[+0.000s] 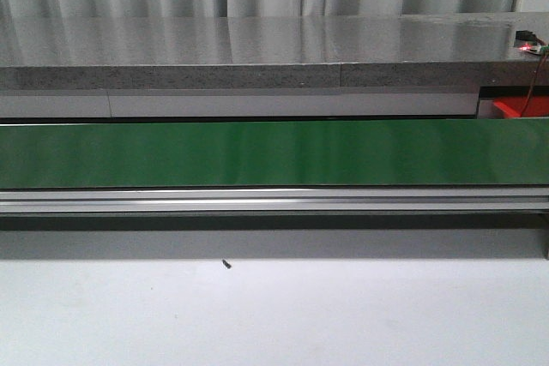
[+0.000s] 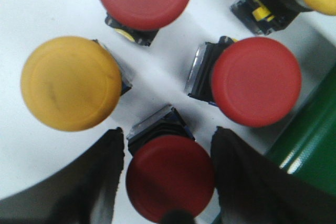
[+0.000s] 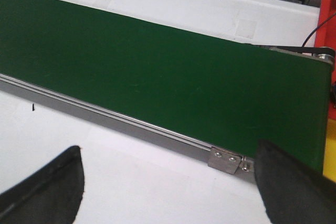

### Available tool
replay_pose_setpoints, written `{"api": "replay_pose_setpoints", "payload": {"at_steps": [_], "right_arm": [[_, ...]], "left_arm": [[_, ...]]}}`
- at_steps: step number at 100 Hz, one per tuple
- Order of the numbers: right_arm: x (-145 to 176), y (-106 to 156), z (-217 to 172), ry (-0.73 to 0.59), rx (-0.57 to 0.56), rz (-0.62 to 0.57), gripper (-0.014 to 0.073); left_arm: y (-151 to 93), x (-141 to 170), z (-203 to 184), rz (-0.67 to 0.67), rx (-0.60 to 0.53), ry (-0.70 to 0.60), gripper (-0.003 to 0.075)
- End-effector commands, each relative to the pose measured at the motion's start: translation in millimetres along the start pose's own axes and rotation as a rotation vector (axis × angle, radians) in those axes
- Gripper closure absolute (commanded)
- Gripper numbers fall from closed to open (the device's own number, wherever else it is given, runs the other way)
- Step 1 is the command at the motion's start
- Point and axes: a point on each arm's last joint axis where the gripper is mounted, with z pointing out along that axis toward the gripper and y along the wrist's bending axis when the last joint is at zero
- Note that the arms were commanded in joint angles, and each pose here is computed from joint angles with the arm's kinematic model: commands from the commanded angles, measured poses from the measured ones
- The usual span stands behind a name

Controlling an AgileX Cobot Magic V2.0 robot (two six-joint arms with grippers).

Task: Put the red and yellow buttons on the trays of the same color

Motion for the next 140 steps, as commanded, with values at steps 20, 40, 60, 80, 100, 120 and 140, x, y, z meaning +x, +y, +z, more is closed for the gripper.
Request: {"api": "replay_pose_setpoints", "payload": {"at_steps": [20, 40, 60, 80, 100, 120, 140], "right_arm": [[-14, -1, -6, -0.097, 0.025, 0.017, -0.0051], [-14, -1, -6, -0.097, 0.025, 0.017, -0.0051], [-14, -2, -6, -0.106, 0.031, 0.017, -0.0051], [-16, -3, -6, -0.120, 0.042, 0.018, -0.0051], [-16, -2, -6, -0.119, 0.041, 0.018, -0.0051], [-16, -2, -6, -0.119, 0.041, 0.018, -0.0051], [-16, -2, -6, -0.119, 0.041, 0.018, -0.0051]], "left_arm": [[-4, -8, -25, -0.011, 0.022, -0.072, 0.0618], [-9, -12, -64, 0.001, 0.040, -0.149, 0.0682], [-22, -10, -124, 0.074, 0.082, -0.243, 0.0682], [-43, -3, -136, 0.138, 0.129, -0.232, 0.0682], [-64, 1, -127, 0.198, 0.157, -0.204, 0.0682], [-80, 3, -101, 0.227, 0.169, -0.131, 0.0678], [-94, 5, -86, 0.260, 0.176, -0.099, 0.0596]]}}
